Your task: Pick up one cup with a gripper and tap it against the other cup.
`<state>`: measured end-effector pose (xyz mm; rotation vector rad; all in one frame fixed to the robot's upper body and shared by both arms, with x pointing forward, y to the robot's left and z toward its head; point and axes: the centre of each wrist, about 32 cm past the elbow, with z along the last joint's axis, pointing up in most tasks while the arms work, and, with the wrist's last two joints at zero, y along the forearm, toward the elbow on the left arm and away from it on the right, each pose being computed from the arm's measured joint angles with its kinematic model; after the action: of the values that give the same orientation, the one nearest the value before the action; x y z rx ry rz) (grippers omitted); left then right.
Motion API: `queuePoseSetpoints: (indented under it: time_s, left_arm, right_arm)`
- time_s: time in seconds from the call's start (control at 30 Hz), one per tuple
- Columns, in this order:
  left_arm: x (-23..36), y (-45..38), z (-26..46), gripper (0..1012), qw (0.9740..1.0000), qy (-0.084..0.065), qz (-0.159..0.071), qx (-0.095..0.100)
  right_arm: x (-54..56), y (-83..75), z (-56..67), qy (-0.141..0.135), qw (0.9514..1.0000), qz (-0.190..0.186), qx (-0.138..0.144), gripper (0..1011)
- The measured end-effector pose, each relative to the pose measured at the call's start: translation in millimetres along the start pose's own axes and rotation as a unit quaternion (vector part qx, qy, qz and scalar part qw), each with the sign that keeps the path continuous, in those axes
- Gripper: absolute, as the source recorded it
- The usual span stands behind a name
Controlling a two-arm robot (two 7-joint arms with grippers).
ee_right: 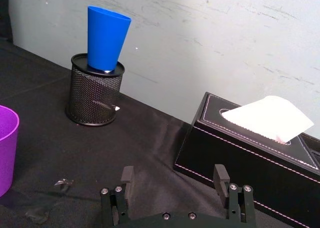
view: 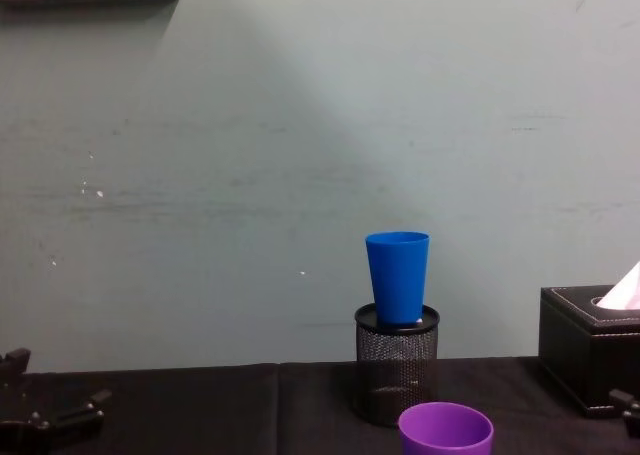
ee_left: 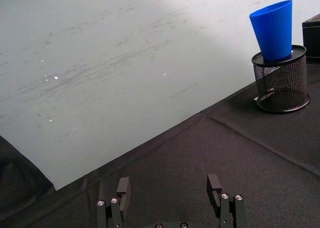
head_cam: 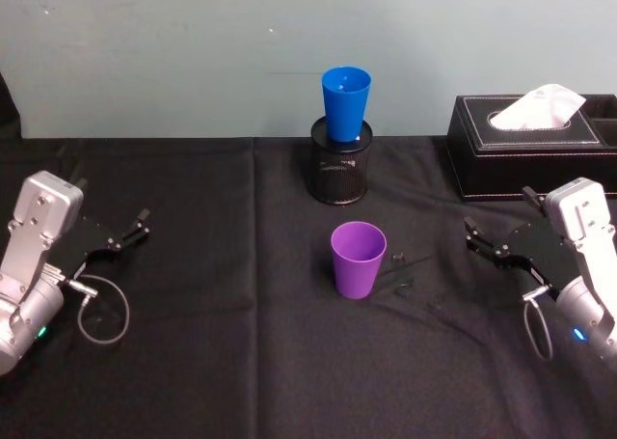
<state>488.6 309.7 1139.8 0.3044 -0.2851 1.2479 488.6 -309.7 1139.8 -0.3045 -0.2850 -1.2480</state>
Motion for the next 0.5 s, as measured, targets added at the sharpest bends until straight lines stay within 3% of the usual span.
queuePoseSetpoints:
  time_s: [0.5]
  left_arm:
    - [0.0, 0.0, 0.0, 1000, 1.0000, 0.000, 0.000, 0.000]
  right_arm:
    - [0.0, 0.0, 0.0, 0.000, 1.0000, 0.000, 0.000, 1003]
